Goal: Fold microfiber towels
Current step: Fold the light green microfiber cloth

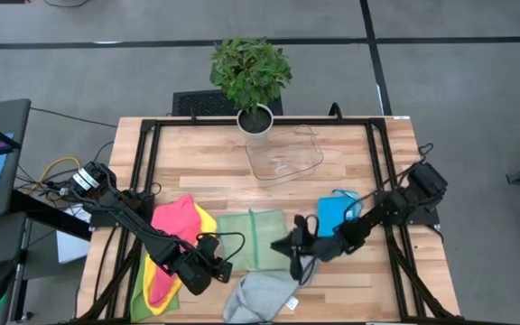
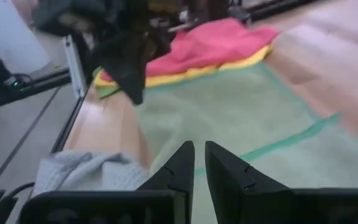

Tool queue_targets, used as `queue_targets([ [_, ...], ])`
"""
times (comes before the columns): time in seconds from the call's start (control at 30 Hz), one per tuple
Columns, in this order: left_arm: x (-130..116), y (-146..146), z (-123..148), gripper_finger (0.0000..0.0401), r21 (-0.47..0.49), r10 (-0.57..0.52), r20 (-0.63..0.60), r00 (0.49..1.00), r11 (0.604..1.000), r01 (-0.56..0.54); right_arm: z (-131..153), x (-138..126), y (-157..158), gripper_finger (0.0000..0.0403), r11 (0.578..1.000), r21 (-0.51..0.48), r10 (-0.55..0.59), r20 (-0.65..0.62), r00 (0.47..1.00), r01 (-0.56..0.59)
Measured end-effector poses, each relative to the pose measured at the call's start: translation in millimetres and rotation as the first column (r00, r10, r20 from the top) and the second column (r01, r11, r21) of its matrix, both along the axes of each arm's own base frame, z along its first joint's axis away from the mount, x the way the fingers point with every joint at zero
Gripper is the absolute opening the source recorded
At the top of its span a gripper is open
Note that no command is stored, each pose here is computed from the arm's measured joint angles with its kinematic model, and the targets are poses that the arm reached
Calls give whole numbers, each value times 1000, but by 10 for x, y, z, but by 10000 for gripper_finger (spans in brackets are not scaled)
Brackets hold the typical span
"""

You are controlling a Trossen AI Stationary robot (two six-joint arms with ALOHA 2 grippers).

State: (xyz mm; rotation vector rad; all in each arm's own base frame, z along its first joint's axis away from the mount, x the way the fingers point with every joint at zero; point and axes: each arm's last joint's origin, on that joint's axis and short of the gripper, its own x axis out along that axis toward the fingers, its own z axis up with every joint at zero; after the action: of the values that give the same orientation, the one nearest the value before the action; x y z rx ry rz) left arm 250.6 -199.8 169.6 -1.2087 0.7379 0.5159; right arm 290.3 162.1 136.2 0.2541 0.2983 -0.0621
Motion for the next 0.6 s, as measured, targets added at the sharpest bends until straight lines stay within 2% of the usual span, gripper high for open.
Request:
queue_targets([
  [0.23, 23, 13, 6, 2, -11, 3, 6, 1000, 1000, -3, -243, 133, 255, 65, 999, 39, 18, -40, 999, -16],
  [0.47, 75, 29, 25, 2, -49, -13, 18, 1000, 999, 14, -413, 331, 377, 65, 999, 41, 19, -55, 998, -16],
  [0.6, 91, 24, 32, 2, -74, -44, 14, 999, 996, 45, -573, 335, 387, 65, 998, 65, 8, -93, 996, -2],
])
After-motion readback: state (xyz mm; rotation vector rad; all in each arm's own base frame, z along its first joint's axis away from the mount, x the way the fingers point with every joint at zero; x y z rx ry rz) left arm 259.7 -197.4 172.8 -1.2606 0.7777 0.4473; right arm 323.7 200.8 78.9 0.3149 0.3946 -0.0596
